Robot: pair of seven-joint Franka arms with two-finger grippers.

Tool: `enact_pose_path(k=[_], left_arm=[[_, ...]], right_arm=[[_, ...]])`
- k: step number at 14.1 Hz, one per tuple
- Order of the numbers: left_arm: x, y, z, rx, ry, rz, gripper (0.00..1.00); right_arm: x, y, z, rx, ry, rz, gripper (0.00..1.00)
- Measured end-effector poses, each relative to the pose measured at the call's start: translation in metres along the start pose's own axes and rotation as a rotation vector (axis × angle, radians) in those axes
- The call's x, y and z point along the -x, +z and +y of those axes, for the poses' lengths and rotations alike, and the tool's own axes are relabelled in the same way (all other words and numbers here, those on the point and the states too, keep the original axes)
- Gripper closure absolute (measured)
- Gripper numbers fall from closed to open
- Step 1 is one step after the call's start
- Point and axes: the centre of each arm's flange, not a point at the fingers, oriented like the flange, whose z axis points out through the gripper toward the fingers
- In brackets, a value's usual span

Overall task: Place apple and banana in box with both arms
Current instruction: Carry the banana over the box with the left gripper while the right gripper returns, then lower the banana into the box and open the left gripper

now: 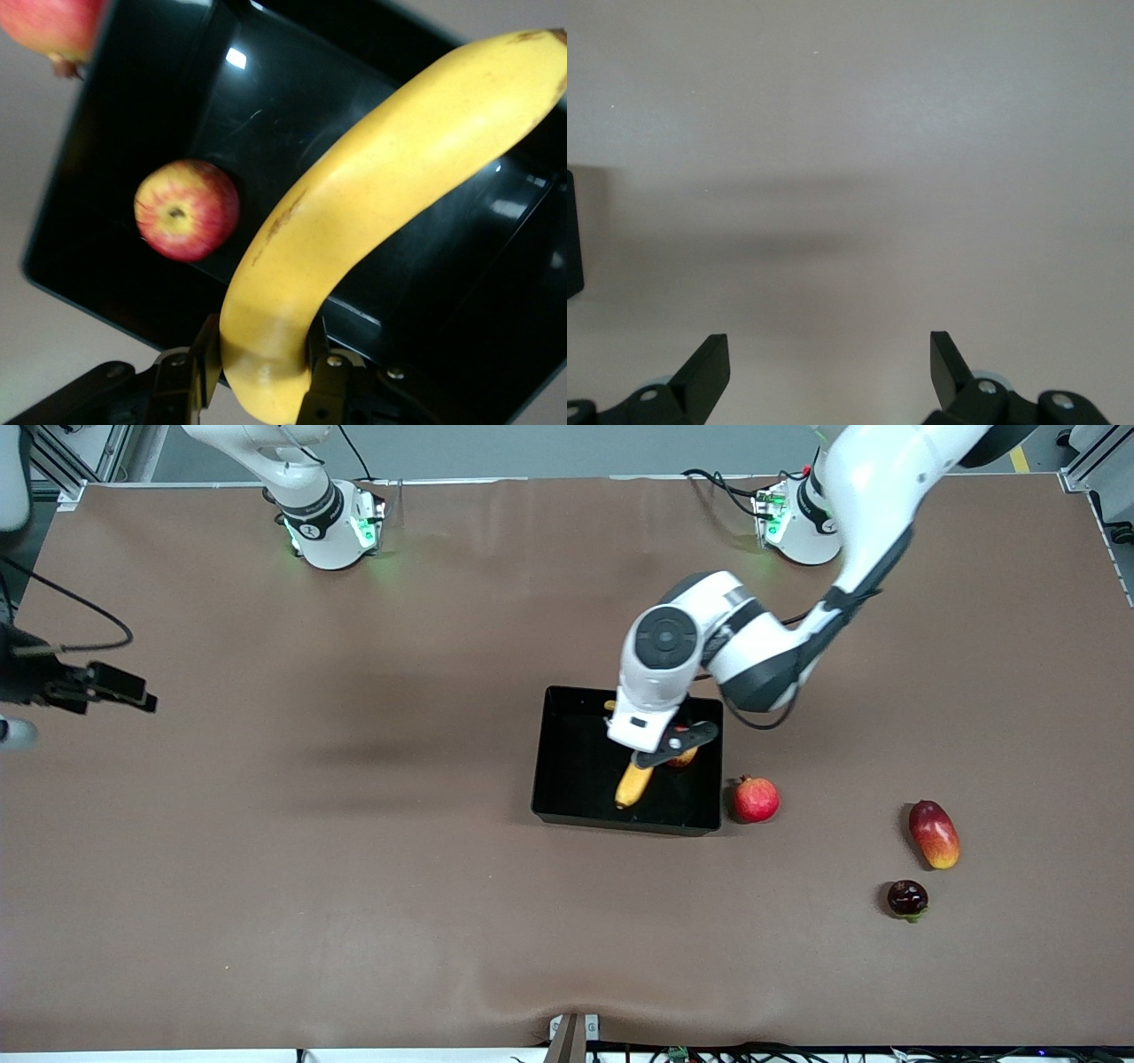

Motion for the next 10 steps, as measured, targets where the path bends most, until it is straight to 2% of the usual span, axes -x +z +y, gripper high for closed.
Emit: enact_pose_path(k=[3,7,10], left_arm=[[0.014,0.028,0.015,-0.040,0.054,0.036,0.58],[0.021,0.066,0.031,-0.030,0.131,0.077,0.58],[0.030,0.100,0.041,-0.035,0.173,0.076,0.58]], right_arm=[[0.020,-0.019,0.001,0.031,-0.003,0.025,0.00],[0.032,-0.022,-0.002,0.034,-0.008,0.027,0.00],[0.032,-0.021,-0.003,0.035,-0.010,0.026,0.00]])
